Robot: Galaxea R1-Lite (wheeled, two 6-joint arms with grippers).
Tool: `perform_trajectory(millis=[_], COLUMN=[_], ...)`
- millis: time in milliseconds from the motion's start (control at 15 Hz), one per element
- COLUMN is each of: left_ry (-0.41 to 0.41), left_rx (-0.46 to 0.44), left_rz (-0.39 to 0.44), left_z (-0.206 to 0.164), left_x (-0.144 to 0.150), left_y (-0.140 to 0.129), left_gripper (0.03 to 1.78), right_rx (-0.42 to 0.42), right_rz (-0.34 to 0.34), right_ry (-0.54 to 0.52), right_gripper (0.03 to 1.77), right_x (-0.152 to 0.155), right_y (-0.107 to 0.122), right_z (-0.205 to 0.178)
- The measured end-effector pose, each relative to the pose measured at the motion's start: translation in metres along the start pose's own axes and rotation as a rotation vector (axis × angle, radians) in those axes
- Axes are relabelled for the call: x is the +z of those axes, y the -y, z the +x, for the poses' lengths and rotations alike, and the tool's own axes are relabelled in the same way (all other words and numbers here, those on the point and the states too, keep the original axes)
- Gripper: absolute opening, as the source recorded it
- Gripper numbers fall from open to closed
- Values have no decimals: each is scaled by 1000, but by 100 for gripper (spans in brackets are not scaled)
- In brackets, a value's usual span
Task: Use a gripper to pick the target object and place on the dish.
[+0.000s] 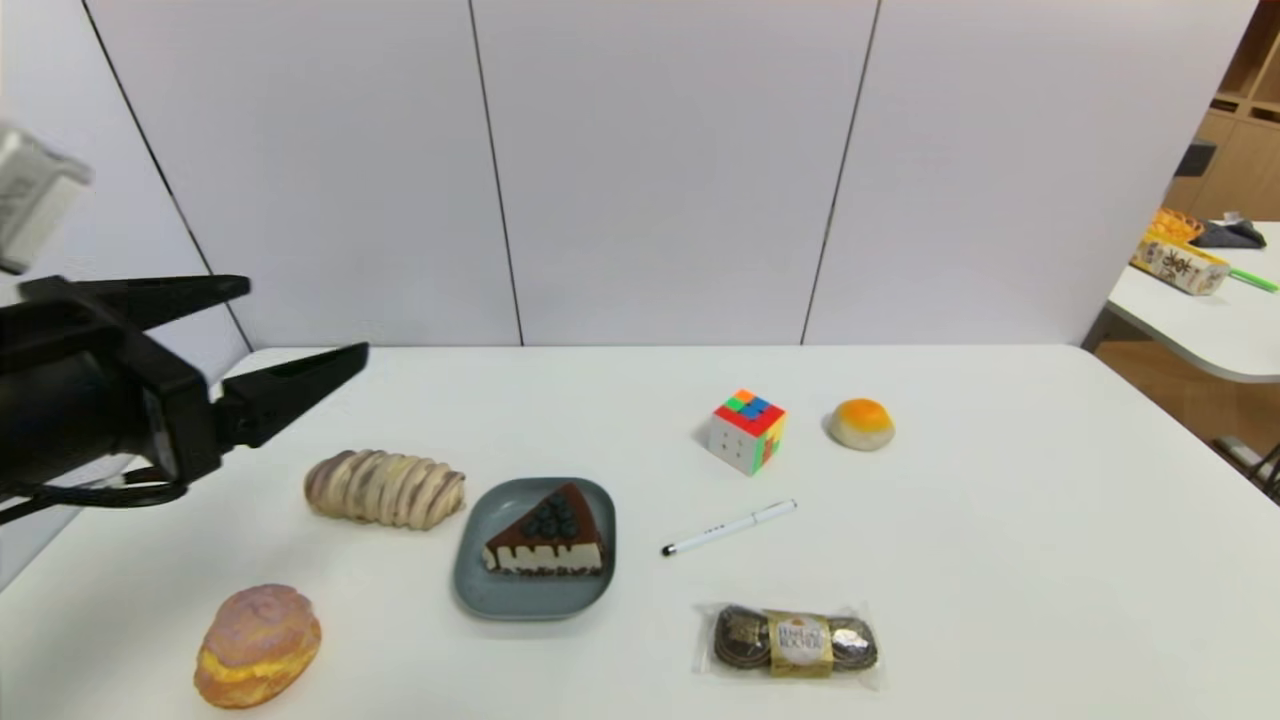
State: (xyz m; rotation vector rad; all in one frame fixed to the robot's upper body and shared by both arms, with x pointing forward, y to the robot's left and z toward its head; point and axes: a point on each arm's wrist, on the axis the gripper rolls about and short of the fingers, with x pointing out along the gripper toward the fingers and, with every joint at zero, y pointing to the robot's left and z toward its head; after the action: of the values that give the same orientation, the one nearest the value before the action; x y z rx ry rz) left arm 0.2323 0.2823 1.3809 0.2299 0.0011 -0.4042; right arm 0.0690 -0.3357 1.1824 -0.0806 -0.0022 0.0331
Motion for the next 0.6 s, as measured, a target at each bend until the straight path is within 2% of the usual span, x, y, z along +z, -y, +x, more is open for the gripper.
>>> perform_trajectory(millis=[200, 600], left_ry=[112, 166], left_rx=[160, 317], left_rz=[5, 26], left_z=[-46, -110], left_x=[-10, -54], left_y=[-5, 10], left_gripper=[167, 168], right_rx=[0, 0], right_rz=[0, 0], right_ry=[0, 0], right_gripper=[171, 171], right_x=[0, 0], right_y=[0, 0], right_z=[0, 0])
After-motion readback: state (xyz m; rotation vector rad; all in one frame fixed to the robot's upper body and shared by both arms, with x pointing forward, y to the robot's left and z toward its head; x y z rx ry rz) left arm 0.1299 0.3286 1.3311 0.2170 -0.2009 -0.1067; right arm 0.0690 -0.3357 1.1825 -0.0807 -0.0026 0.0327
